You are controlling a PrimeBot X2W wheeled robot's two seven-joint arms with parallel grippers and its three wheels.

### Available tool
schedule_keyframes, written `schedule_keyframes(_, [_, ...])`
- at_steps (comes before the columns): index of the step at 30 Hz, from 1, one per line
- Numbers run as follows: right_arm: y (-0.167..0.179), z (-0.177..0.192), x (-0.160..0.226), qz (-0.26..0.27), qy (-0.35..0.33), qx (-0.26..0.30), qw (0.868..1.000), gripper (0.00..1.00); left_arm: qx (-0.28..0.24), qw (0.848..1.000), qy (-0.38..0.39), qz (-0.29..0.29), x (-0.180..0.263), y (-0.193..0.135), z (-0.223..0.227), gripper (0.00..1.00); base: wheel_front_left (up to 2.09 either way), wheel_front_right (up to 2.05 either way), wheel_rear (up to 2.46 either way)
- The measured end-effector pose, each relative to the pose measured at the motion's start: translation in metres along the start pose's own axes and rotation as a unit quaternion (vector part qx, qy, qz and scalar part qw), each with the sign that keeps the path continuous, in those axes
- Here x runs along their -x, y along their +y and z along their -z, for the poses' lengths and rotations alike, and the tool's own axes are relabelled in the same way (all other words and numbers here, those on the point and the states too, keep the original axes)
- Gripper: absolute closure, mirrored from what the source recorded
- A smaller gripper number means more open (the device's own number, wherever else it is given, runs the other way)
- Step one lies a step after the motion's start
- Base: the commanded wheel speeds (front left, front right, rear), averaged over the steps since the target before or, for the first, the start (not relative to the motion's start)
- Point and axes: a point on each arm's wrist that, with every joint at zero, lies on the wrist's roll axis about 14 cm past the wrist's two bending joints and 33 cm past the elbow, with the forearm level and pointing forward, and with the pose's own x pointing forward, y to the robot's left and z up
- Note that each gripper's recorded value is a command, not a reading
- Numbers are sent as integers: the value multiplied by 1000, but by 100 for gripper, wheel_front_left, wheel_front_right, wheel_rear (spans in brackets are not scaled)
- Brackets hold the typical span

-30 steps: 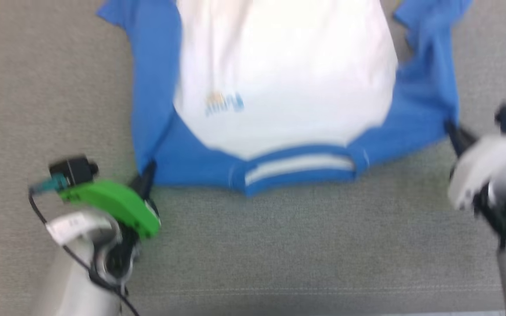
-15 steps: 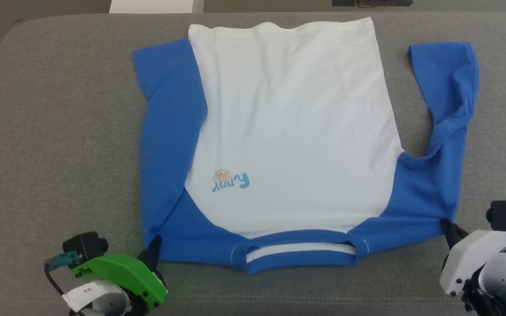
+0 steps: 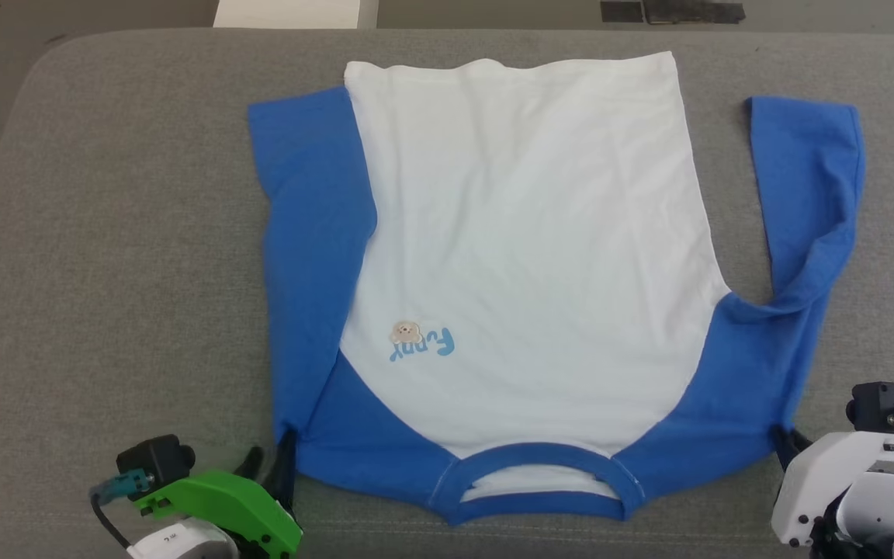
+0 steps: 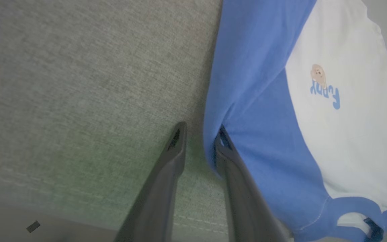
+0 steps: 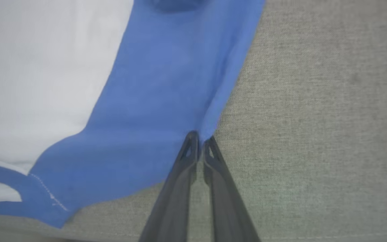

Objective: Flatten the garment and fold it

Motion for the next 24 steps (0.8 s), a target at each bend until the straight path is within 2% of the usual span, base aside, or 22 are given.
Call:
schedule_keyframes(7, [-3,-35,18,5,-89,8,996,0,-1,998,-64,21,8,-10,-27,0,0,0,0])
schedule_keyframes(14, [7,-85,43,-6,-230,29,973,0,-48,981,-184,32,13,-24,-82,0,0,0,0])
schedule_keyframes(20, [30,-101,40,-35,-285,42,957,0,-122,963,-236,45,-21,-52,-132,0,0,0,0])
schedule_keyframes(24, [43,-116,31,-49,-309,50,948,0,-136,959,-246,46,-54,-68,-160,0,0,0,0])
